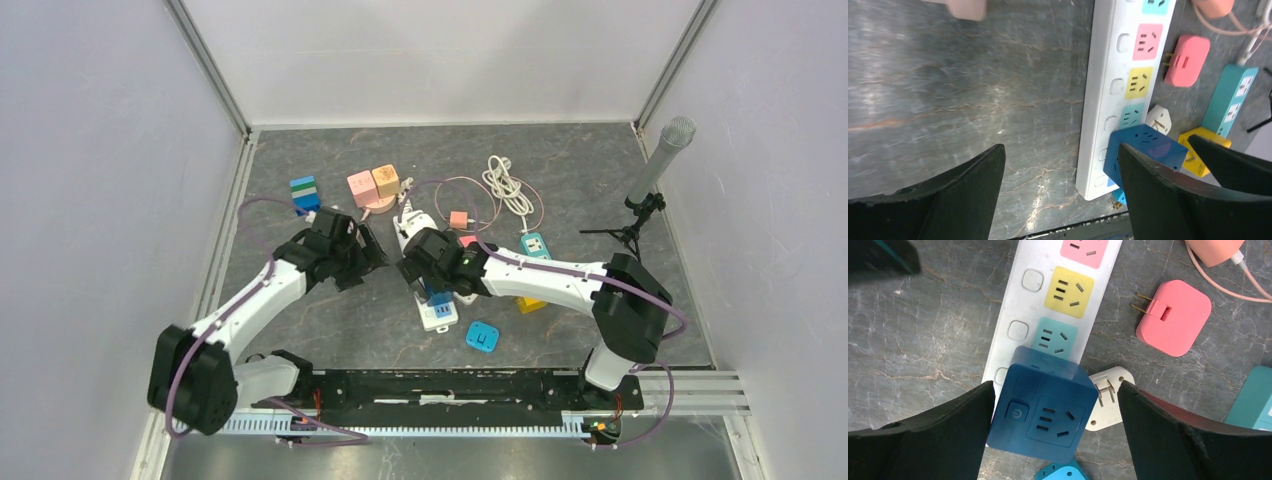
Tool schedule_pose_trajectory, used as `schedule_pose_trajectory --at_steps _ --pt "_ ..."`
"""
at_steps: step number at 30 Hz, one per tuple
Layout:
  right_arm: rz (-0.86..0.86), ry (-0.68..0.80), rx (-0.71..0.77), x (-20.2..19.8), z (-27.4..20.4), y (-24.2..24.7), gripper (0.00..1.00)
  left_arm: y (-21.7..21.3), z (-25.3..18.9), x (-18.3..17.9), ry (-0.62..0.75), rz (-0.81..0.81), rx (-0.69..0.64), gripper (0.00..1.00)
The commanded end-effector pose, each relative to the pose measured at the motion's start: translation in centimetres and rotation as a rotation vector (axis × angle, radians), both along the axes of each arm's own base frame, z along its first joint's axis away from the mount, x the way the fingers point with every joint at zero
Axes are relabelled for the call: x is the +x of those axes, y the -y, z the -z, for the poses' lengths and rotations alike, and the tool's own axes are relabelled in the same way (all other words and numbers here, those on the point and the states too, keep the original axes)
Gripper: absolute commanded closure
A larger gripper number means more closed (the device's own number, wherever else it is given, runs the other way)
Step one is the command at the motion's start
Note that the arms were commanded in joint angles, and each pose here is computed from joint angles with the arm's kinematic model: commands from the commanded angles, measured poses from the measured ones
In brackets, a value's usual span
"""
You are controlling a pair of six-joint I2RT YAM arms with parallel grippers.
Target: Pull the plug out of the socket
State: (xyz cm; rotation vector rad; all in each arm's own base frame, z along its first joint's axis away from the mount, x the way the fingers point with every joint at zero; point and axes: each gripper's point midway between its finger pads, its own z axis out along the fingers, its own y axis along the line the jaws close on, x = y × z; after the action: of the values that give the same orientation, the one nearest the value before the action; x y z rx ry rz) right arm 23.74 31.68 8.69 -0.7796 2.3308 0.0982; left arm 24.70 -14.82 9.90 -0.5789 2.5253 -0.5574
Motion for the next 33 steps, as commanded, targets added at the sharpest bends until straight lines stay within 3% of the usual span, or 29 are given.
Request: schedule_pose_trajectory --at_steps 1,6,14,19,22,25,31,33 --pt "0.065 -0.024 0.105 1.1 -1.0 -0.1 0.06 4.1 -1.1 1.5 0.004 0.164 -0.141 0.15" --pt "0.055 -0.045 0.130 1.2 -0.6 -0.4 0.14 6.9 -0.4 2.8 0.001 0.247 -0.241 0.23" --pt "0.066 -0.070 0.111 1.3 0.1 -0.1 0.23 7.9 1.6 4.1 -0.036 0.246 -0.261 0.30" --pt "0.082 -0.079 0.073 1.3 0.5 0.3 0.21 7.5 3.2 4.1 -0.070 0.210 -0.239 0.35" --pt "0.082 -0.085 0.061 1.2 0.7 0.6 0.16 7.7 3.9 4.1 -0.075 0.201 -0.247 0.35" --pt "0.082 -0.094 0.053 1.0 0.8 0.8 0.17 8.0 4.1 4.1 -0.068 0.231 -0.241 0.34" --pt "0.068 -0.133 0.045 0.2 0.9 0.6 0.42 8.1 4.8 4.0 -0.087 0.240 -0.221 0.34" --pt "0.064 -0.139 0.055 0.1 0.5 0.4 0.59 7.9 5.4 3.7 -0.100 0.243 -0.181 0.34"
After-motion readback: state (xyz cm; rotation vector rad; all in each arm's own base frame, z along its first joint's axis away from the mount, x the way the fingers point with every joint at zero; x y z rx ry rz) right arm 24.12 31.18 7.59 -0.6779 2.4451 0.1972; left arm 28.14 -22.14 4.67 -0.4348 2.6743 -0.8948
